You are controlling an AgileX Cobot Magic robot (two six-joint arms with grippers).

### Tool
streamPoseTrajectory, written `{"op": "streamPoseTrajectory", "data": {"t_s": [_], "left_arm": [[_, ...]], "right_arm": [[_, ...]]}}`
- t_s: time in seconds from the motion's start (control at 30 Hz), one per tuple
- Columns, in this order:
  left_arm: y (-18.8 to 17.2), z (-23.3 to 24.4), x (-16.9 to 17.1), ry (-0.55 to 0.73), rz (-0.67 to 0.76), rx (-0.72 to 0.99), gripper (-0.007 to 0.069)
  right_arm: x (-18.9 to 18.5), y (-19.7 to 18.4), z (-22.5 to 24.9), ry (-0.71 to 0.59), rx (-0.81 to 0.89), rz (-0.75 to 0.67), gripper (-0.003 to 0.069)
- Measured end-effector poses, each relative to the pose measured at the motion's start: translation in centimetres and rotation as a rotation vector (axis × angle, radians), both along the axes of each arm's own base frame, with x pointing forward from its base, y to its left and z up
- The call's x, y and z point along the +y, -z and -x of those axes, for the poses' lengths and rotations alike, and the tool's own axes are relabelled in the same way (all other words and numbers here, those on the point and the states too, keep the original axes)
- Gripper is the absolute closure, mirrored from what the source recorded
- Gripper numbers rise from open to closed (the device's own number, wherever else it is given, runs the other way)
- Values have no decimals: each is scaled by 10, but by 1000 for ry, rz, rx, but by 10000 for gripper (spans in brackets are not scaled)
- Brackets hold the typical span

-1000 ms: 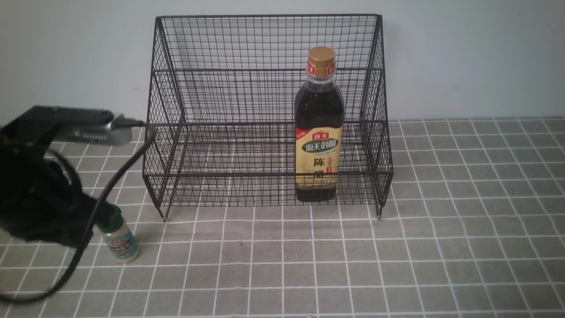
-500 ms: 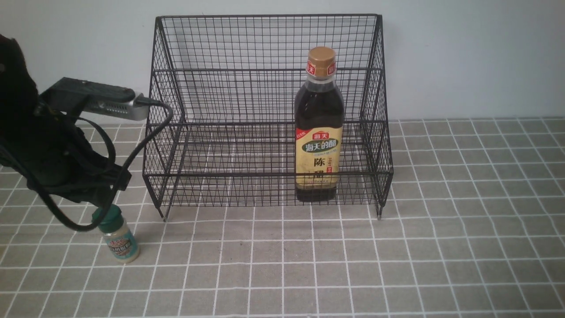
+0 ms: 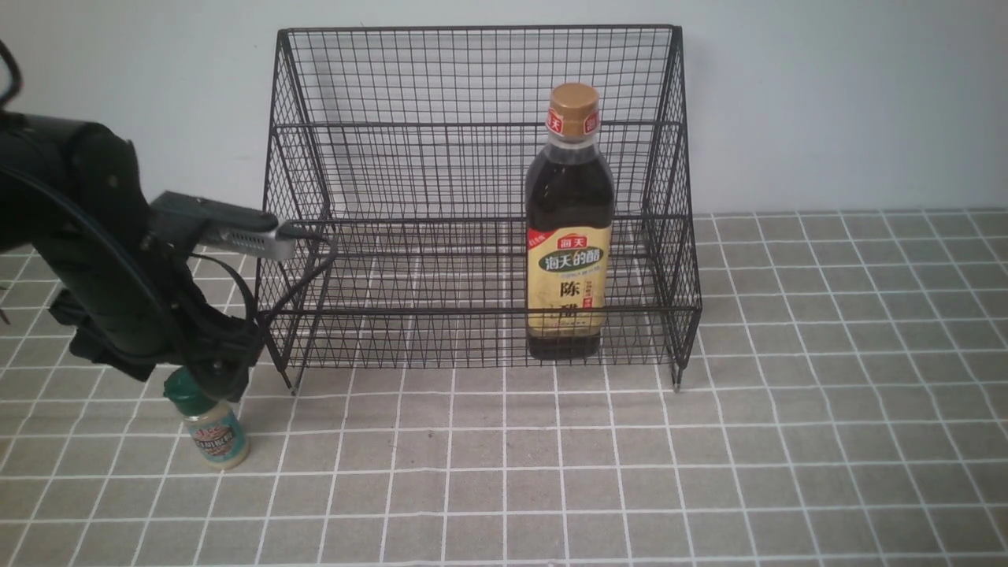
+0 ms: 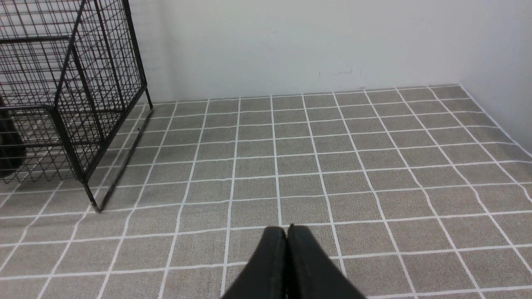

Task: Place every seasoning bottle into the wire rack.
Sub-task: Use the left arm to grab the condiment bottle closest to it

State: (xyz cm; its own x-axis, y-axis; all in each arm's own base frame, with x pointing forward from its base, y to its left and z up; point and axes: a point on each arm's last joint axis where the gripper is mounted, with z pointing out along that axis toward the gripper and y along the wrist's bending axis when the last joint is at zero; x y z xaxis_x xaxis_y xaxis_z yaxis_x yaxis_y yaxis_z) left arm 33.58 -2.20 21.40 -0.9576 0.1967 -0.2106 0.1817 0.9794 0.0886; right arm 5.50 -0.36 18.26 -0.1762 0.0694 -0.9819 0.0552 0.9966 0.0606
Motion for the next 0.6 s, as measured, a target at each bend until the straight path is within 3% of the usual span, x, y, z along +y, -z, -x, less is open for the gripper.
{"op": "streamPoseTrajectory", "data": {"t_s": [0.1, 0.23, 0.33, 0.6], "left_arm": [[5, -2, 0, 0, -1, 11, 32], [13, -6, -1, -5, 5, 8, 134], [16, -7, -2, -32, 24, 19, 297], [-8, 7, -2, -70, 36, 84, 293]], "right_arm": [[0, 0, 0, 0, 0, 0, 672], [0, 0, 0, 0, 0, 0, 672], [0, 0, 0, 0, 0, 0, 672], [0, 0, 0, 0, 0, 0, 672]]}}
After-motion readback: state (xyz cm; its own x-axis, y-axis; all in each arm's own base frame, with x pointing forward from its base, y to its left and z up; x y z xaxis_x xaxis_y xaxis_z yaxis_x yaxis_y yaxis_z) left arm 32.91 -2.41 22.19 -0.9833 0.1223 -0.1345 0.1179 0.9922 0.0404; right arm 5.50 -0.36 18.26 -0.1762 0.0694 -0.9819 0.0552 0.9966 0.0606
